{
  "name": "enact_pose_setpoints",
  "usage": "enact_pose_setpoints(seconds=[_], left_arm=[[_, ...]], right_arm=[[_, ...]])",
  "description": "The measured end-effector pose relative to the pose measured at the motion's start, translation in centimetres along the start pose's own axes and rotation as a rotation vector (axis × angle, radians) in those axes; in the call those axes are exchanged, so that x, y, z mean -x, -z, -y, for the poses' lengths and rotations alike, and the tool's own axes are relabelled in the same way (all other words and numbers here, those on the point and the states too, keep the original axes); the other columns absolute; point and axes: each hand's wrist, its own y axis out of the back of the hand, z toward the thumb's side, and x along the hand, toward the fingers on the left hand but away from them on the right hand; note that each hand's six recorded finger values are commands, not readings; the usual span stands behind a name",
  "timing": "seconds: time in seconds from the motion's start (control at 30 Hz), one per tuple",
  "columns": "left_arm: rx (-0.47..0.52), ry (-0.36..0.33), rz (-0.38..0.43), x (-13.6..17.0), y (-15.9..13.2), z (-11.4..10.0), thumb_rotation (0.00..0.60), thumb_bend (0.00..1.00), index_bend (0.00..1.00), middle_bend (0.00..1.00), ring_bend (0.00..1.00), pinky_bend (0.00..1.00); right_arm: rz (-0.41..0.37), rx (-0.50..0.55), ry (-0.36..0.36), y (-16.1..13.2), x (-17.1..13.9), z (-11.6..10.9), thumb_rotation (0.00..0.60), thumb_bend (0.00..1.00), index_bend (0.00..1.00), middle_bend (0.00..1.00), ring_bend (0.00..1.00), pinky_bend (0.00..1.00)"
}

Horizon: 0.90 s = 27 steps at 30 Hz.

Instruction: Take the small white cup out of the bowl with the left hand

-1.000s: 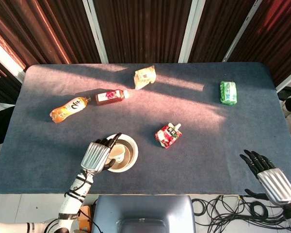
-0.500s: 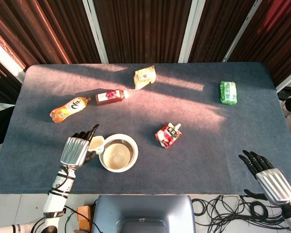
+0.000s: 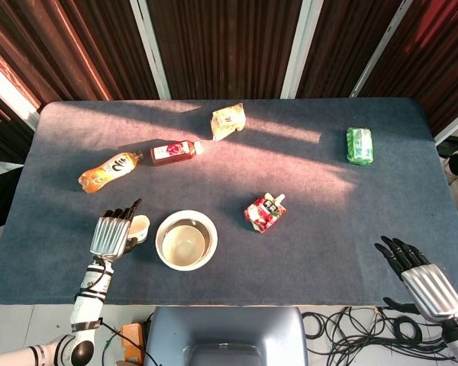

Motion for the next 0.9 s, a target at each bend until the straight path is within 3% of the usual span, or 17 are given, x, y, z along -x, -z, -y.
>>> enact_pose_setpoints(seconds=[0.1,0.23,0.4,0.7,0.9], left_arm=[[0.003,0.01,-0.003,0.0,0.1,0.5,0.6,0.26,0.1,0.32,0.27,0.35],[0.014,0.018,0.006,0.1,-0.1,0.9,0.6,0.26,0.01,0.19,0.14,0.29],[0.019,0.028,0.018,0.2,-0.2,0.8,0.6,0.27,0.0,0.0,0.0,0.18],[0.004,0.075,0.009,0.8,1.1,0.2,0.6,0.27,0.0,0.0,0.0,0.14],[-0.016,0.094,-0.006,2.6,2.8,-1.6,0.6,0.26,0.0,0.0,0.0,0.15]], right_arm=[[-0.001,-0.001,-0.001,0.0,0.0,0.0,0.6,0.0,0.0,0.0,0.0,0.14],[-0.003,-0.005,-0.008,-0.1,0.0,0.1,0.6,0.0,0.0,0.0,0.0,0.14],[-0.003,-0.004,-0.004,-0.1,0.0,0.1,0.6,0.0,0.0,0.0,0.0,0.14],[-0.002,-0.003,0.0,0.0,-0.1,0.0,0.6,0.0,0.0,0.0,0.0,0.14],[-0.001,-0.001,0.003,0.0,-0.1,0.0,0.6,0.0,0.0,0.0,0.0,0.14]])
